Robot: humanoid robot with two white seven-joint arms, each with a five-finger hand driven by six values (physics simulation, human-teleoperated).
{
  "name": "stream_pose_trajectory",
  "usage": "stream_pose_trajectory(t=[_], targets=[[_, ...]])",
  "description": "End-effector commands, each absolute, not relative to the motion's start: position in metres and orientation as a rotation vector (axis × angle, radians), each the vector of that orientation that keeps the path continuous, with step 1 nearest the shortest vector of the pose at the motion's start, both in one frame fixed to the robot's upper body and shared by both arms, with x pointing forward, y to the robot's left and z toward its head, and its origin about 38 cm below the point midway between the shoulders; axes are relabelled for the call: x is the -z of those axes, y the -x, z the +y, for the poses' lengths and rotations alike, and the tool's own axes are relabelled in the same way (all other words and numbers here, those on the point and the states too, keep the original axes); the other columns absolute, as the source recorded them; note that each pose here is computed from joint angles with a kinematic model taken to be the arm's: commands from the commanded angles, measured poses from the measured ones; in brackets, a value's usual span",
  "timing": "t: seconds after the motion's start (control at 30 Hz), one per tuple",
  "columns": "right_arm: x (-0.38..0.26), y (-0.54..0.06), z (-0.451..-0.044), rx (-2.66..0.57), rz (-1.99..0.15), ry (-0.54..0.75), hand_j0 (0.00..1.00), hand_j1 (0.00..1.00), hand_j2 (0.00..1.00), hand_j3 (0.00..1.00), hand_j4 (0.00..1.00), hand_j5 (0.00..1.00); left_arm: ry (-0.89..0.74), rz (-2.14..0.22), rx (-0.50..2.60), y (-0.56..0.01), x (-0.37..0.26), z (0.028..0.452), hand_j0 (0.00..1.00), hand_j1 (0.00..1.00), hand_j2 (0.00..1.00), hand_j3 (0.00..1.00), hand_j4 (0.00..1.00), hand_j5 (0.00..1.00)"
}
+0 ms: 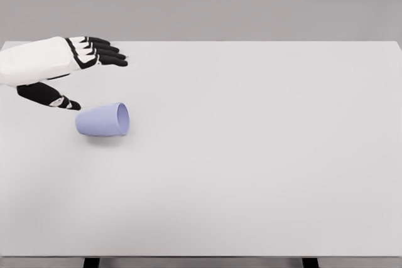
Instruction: Flip the cup with left arm and place it on the table
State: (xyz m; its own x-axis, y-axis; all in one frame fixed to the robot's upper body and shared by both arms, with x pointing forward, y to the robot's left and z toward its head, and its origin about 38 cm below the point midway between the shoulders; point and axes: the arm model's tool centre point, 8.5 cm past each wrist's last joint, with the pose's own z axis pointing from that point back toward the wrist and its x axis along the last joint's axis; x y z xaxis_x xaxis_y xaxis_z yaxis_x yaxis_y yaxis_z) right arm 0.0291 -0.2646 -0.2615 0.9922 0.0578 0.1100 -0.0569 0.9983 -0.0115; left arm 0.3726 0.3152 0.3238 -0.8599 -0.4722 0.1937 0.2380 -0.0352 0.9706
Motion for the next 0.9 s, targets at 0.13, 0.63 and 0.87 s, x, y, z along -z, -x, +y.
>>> stream_pose_trajectory(t=[0.13, 0.63, 0.87], targets=[[0.261, -0.030, -0.265, -0.057, -0.112, 0.008, 1.00, 1.00, 1.00, 1.00, 1.00, 1.00, 0.128, -1.696, 1.560, -0.372, -0.303, 0.320, 1.00, 1.00, 1.00, 1.00, 1.00, 1.00], [0.261, -0.030, -0.265, -0.059, -0.112, 0.008, 1.00, 1.00, 1.00, 1.00, 1.00, 1.00, -0.185, -1.395, 1.328, -0.398, -0.231, 0.325, 1.00, 1.00, 1.00, 1.00, 1.00, 1.00], [0.261, -0.030, -0.265, -0.057, -0.112, 0.008, 1.00, 1.00, 1.00, 1.00, 1.00, 1.00, -0.242, -1.295, 1.333, -0.397, -0.196, 0.314, 1.00, 1.00, 1.00, 1.00, 1.00, 1.00]])
